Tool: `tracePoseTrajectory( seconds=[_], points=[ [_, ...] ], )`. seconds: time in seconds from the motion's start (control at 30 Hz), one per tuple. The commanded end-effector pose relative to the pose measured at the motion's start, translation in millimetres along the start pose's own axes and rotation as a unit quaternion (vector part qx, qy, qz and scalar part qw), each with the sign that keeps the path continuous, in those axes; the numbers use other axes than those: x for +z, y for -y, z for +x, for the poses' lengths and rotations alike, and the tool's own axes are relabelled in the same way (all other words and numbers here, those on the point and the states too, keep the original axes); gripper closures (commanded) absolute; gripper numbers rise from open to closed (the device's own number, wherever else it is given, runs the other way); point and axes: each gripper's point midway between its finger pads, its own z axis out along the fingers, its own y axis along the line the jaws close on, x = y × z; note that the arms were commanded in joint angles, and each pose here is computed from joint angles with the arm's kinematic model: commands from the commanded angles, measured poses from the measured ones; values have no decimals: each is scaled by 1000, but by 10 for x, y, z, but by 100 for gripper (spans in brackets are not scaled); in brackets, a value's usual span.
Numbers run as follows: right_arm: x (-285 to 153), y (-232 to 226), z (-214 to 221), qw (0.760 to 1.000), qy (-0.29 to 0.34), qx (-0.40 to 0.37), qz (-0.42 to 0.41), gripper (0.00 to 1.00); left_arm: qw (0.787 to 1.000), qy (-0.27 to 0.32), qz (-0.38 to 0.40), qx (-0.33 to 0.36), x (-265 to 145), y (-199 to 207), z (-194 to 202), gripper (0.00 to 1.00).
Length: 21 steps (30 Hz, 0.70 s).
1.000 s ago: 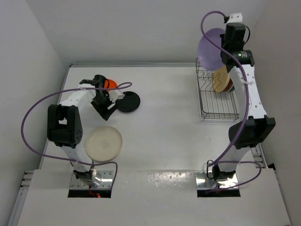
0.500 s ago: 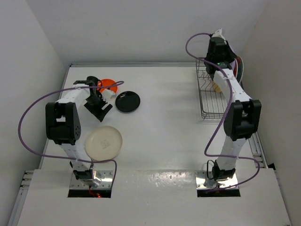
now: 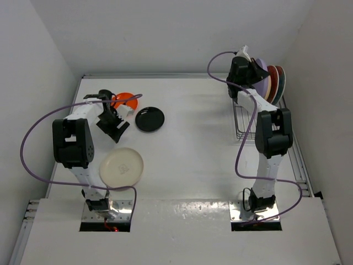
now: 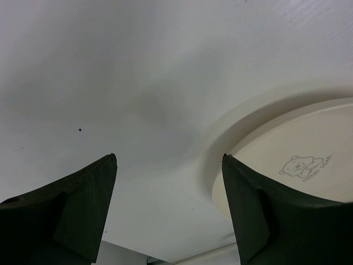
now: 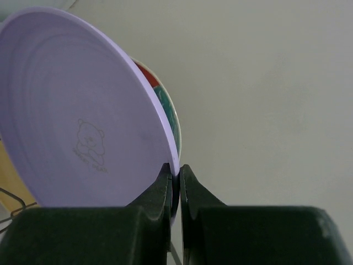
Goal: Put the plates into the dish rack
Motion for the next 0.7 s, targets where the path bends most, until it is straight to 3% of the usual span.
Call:
tracePoseTrajectory(
  seconds=[0.0, 0.03, 0.07, 0.1, 0.27, 0.37, 0.5, 0.67],
  points=[
    [-32, 96, 98, 999, -28, 19, 20, 100, 1000, 10, 5, -4, -15, -51, -54, 18],
    [-40, 22, 135, 999, -28, 16, 10, 100, 1000, 13, 1, -4, -34, -71, -78, 18],
    [-68, -145, 273, 998, -43, -41, -21, 100, 1000, 13, 1, -4, -34, -71, -79, 18],
    [-56, -238, 316, 998, -49, 11, -31, 100, 1000, 13, 1, -4, -34, -71, -79, 18],
    [-145, -550, 465, 992, -69, 37, -97, 98, 1000, 0, 10, 3, 25, -95, 95, 17],
    [-172, -602, 485, 989, -74, 49, -116, 89, 1000, -13, 21, -11, 108, -94, 225, 17],
    [-211, -563, 387, 985, -72, 71, -140, 61, 999, -18, 33, -31, 168, -125, 341, 17],
    [-303, -379, 211, 981, -55, 88, -164, 42, 996, -19, 85, -28, 197, 45, 442, 18]
  ],
)
